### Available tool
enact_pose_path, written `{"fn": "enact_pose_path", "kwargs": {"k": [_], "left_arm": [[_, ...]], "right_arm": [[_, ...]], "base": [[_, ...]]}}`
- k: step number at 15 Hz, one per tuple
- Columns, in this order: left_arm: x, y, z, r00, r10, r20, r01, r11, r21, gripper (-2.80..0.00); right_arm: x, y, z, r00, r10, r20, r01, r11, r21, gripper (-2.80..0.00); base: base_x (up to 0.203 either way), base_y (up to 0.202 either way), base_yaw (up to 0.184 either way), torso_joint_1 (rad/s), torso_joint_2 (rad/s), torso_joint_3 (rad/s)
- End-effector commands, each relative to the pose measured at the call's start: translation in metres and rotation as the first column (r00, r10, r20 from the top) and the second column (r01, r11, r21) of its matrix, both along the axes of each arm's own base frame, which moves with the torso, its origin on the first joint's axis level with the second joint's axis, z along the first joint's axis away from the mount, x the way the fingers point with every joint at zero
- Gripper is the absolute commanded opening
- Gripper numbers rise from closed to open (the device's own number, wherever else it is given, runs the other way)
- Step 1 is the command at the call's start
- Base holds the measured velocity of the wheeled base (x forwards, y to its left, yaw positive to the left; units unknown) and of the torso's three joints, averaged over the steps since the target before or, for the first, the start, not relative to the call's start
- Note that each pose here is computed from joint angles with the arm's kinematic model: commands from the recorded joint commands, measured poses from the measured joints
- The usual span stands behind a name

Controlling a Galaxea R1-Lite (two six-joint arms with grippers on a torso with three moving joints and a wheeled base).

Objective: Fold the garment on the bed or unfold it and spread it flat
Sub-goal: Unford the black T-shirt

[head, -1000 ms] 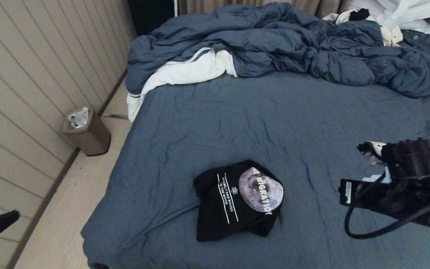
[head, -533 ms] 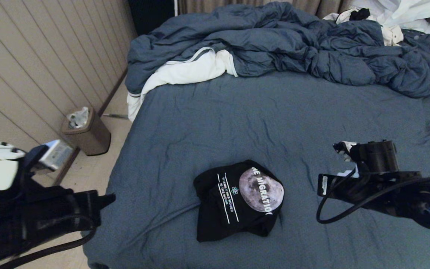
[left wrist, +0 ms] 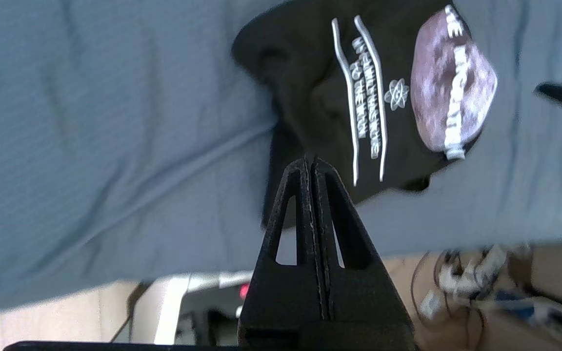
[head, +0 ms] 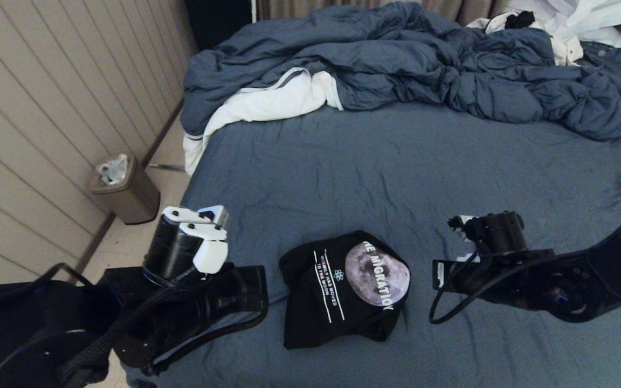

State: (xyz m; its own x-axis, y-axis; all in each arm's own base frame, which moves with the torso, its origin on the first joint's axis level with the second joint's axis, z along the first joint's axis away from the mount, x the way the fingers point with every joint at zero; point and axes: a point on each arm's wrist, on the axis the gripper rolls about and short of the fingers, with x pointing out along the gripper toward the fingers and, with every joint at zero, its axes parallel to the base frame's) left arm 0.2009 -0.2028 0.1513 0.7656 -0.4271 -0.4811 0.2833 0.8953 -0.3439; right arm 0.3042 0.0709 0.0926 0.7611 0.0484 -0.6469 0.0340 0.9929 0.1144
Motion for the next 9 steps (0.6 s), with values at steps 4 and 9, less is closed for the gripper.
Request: {"fn": "enact_pose_path", "kwargs": {"k": [4, 9], "left_arm": [[-0.001, -0.014, -0.021, 1.0, -0.007, -0.016, 0.007, 1.0, 0.027, -2.8], [0.0, -0.015, -0.027, 0.999, -0.003, -0.035, 0.005, 0.999, 0.037, -2.8]], "right_arm": [[0.028, 0.039, -0.026, 0.997, 0.066, -0.025, -0.067, 0.997, -0.031, -2.8], [0.041, 0.081, -0.027, 0.987, 0.158, 0.015, -0.158, 0.987, -0.026, -2.8]], "base": [[0.0, 0.0, 0.0, 0.0, 0.0, 0.0], [0.0, 0.0, 0.0, 0.0, 0.0, 0.0]]}}
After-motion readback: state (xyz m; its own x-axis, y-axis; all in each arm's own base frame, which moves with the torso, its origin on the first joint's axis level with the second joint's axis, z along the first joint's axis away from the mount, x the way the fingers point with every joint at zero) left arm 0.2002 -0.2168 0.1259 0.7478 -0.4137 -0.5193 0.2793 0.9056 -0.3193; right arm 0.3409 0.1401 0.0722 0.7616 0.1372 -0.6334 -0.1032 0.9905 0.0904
